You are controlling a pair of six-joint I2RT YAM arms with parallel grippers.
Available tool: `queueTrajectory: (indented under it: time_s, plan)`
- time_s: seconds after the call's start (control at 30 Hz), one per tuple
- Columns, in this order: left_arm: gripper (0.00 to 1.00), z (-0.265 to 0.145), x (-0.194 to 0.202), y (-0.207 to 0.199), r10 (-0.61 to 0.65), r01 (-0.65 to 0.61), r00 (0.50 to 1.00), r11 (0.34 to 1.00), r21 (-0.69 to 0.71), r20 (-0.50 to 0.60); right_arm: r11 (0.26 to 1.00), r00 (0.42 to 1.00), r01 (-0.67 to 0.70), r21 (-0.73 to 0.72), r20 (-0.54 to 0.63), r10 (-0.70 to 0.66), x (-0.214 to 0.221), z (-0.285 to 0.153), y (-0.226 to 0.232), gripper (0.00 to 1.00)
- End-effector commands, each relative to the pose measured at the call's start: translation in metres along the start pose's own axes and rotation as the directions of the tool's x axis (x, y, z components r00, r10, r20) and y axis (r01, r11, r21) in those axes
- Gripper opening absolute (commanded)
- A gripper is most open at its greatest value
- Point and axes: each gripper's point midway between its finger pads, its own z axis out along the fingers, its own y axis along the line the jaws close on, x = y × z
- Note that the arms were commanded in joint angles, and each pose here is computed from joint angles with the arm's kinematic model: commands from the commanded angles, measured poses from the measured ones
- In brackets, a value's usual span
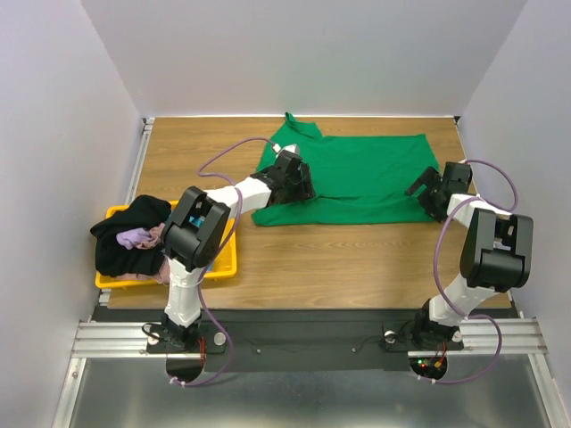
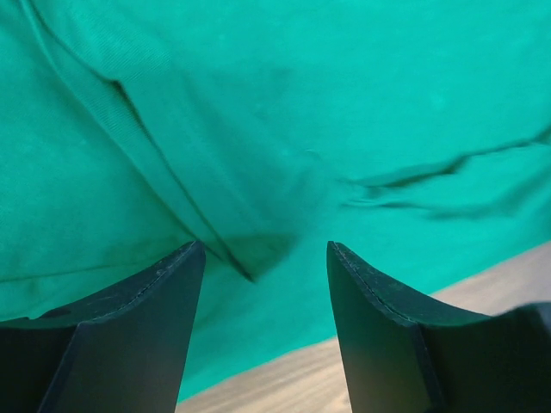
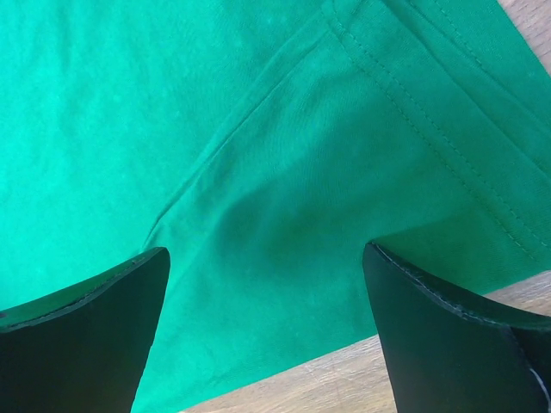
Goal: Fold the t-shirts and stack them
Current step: Fold the tshirt
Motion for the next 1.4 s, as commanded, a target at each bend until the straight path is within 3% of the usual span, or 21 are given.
queueTrajectory:
  time_s: [0.0,0.1,0.23,0.53,0.7,0.83,0.87,0.9,1.37]
  plan:
    - [0.7,0.001,-0.014,-0.012,0.012,-0.013,1.0,1.0,0.016,0.027,1.0,1.0,0.001,-0.008,0.017,-0.001,-0.005,0.005,0.004,1.0]
    - [0.69,0.006,-0.017,-0.013,0.022,-0.022,0.999,1.0,0.0,0.044,1.0,1.0,0.001,-0.007,0.014,0.0,-0.004,0.006,0.004,1.0]
    - [0.54,0.011,-0.015,-0.012,0.025,-0.025,0.999,1.0,-0.014,0.027,1.0,1.0,-0.002,-0.004,0.006,0.002,-0.002,0.007,0.003,1.0]
    - [0.48,0.019,-0.013,-0.009,0.047,-0.046,0.999,0.998,-0.04,0.027,1.0,1.0,0.0,0.001,-0.001,0.0,-0.001,0.009,0.001,1.0]
    - [0.39,0.021,-0.009,-0.007,0.062,-0.061,0.998,0.997,-0.056,0.016,1.0,1.0,-0.001,0.007,-0.001,0.001,-0.001,0.008,0.0,1.0]
    - [0.24,0.023,-0.009,-0.006,0.068,-0.067,0.998,0.996,-0.061,0.014,1.0,1.0,-0.003,0.008,0.002,0.003,-0.001,0.008,0.0,1.0]
    - [0.09,0.023,-0.01,-0.006,0.068,-0.067,0.998,0.996,-0.061,0.014,1.0,1.0,-0.003,0.01,-0.001,0.003,-0.001,0.008,0.0,1.0]
    - [0.0,0.023,-0.011,-0.007,0.071,-0.07,0.997,0.996,-0.061,0.017,1.0,1.0,-0.003,0.01,-0.001,0.003,-0.001,0.008,0.0,1.0]
    - [0.0,0.018,-0.057,-0.038,0.158,-0.159,0.977,0.987,-0.002,0.146,1.0,1.0,-0.003,0.018,0.001,0.003,-0.001,0.007,-0.002,1.0]
